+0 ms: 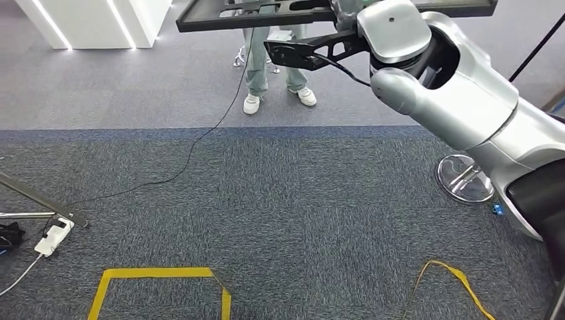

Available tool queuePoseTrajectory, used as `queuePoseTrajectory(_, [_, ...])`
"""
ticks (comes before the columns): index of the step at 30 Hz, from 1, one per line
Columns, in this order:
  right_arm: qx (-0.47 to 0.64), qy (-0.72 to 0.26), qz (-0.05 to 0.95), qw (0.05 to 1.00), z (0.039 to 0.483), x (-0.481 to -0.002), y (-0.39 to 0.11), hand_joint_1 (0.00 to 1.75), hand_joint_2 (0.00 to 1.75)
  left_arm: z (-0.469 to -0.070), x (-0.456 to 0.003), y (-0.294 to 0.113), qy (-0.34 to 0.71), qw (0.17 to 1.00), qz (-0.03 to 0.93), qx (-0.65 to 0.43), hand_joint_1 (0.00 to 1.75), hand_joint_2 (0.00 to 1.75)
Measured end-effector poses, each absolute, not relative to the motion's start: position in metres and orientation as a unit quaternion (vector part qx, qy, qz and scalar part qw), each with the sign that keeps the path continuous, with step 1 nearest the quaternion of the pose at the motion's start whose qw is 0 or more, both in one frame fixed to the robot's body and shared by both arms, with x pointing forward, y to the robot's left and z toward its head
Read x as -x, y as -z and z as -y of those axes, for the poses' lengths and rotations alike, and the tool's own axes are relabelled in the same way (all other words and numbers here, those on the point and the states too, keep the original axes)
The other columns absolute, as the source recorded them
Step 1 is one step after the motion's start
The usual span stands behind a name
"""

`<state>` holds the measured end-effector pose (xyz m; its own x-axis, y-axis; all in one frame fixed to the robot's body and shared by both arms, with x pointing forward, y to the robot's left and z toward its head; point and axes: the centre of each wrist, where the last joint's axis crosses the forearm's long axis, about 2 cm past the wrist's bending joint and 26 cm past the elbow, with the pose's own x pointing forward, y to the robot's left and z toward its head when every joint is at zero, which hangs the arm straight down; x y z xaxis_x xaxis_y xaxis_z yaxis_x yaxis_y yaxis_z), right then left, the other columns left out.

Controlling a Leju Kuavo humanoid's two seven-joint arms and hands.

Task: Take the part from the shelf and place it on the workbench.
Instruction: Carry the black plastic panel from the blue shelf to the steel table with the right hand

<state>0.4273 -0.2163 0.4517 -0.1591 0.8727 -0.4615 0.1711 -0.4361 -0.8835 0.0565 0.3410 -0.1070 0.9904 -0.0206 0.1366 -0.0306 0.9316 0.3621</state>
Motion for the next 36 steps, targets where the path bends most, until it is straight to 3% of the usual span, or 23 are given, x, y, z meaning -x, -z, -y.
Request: queuePoseTrajectory(36, [0.581, -0.621, 0.443, 0.283, 0.222, -0.425, -0.445, 1.75, 1.75, -0.338, -0.058, 0.107, -0.013, 0.981, 0.062, -0.183, 0.0, 1.75])
